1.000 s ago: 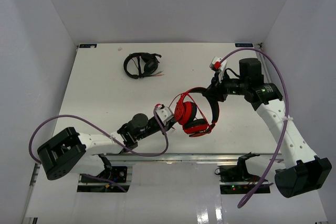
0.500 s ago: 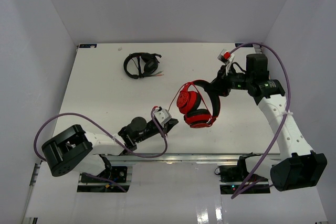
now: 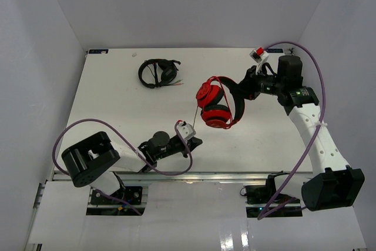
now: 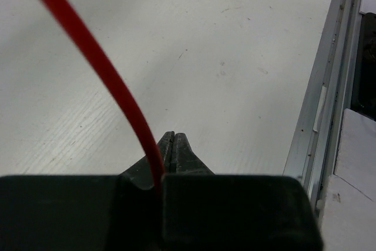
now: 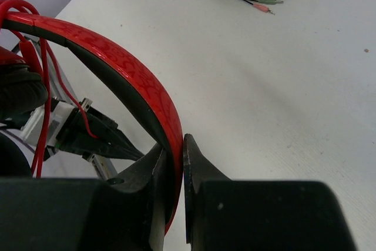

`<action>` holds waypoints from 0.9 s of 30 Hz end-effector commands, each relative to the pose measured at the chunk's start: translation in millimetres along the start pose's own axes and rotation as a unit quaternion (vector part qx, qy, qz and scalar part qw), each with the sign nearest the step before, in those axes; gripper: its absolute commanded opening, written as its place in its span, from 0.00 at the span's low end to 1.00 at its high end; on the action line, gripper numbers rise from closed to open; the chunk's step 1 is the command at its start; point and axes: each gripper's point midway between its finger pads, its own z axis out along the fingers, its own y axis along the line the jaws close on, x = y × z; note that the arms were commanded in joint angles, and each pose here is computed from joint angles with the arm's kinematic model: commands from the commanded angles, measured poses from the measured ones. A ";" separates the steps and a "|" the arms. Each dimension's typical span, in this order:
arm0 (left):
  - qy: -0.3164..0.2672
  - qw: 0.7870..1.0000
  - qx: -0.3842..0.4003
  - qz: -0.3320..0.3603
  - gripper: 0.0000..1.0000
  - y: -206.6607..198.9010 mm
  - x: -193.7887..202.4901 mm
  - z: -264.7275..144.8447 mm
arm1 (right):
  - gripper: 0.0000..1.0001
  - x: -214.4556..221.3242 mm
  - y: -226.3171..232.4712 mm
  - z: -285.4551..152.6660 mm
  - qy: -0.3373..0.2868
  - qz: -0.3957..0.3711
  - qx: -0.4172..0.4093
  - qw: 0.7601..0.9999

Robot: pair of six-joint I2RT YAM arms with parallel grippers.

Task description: Wrap the headphones

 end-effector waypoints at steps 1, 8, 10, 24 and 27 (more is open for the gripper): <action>-0.023 0.999 0.022 -0.013 0.00 -10.3 -15.5 10.0 | 0.08 -26.3 -24.2 1.6 -0.049 0.055 0.079 0.994; 0.006 0.999 0.030 -0.022 0.00 -19.7 -2.1 23.0 | 0.08 -11.9 -76.3 4.3 -0.072 0.127 0.233 0.961; 0.018 0.999 0.034 -0.025 0.00 -23.6 2.8 30.3 | 0.08 -5.9 -90.3 4.9 -0.076 0.137 0.273 0.949; 0.101 0.994 0.034 -0.018 0.00 -21.4 38.6 69.7 | 0.08 45.9 -173.8 25.5 -0.044 0.075 0.442 0.893; 0.113 0.993 0.023 -0.021 0.00 -10.6 45.1 75.4 | 0.08 60.5 -192.3 32.7 -0.023 0.060 0.465 0.883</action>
